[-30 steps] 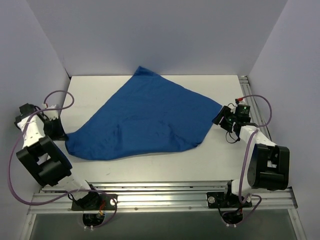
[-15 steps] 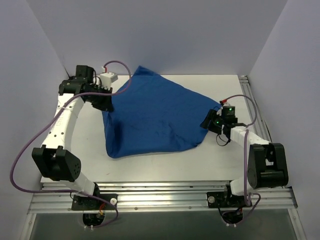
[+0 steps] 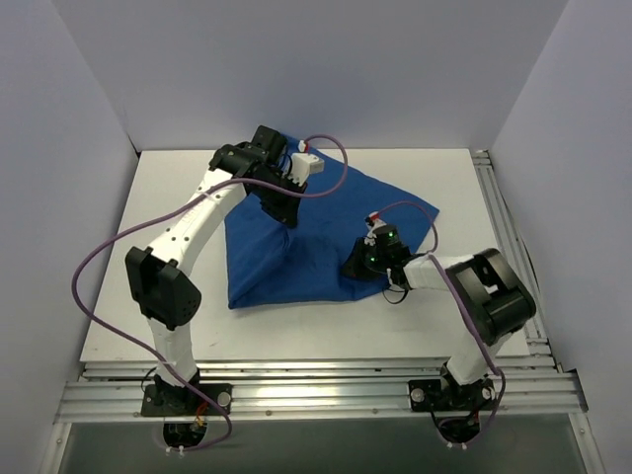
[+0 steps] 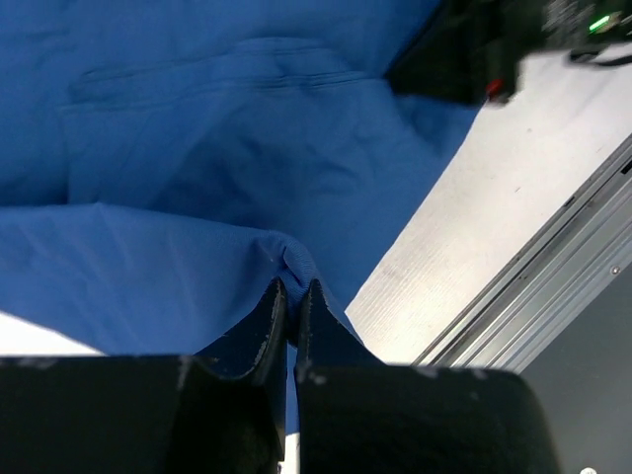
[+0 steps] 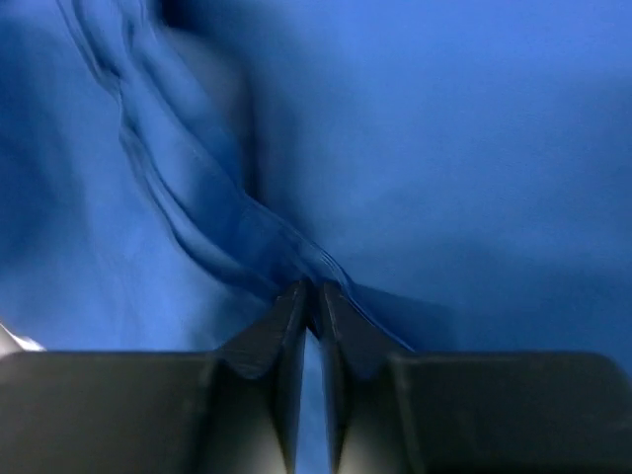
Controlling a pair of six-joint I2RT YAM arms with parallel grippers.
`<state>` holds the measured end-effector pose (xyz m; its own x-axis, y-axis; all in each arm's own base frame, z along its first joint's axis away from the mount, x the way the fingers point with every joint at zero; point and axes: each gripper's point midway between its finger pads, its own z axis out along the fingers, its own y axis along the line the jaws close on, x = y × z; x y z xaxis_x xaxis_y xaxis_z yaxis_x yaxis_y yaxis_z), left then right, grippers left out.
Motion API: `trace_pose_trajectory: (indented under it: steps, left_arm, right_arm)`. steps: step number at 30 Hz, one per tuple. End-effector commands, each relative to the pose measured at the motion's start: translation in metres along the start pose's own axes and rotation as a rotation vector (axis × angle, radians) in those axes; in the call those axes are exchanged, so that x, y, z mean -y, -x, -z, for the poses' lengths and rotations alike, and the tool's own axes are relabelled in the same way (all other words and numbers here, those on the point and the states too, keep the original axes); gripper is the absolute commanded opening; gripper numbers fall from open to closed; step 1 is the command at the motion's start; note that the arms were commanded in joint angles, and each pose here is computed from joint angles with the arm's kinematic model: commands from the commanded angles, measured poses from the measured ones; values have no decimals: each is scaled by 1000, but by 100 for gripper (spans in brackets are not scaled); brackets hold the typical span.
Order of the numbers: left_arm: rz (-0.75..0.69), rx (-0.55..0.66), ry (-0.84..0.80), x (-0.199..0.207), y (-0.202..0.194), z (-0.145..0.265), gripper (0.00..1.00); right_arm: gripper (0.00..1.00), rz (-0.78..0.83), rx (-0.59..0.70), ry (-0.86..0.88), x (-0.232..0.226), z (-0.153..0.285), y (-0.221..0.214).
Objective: Prepare the surgical pack
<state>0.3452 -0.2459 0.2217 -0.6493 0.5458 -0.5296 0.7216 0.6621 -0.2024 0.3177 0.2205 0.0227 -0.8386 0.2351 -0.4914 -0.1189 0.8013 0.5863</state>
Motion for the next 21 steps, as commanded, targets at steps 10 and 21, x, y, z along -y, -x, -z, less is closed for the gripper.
trace_pose_trajectory:
  steps: [10, 21]
  left_arm:
    - [-98, 0, -154, 58, 23, -58, 2]
    - [-94, -171, -191, 49, -13, -133, 2]
  right_arm:
    - [1, -11, -64, 157, -60, -42, -19]
    - [2, -92, -7, 159, -58, -32, -6]
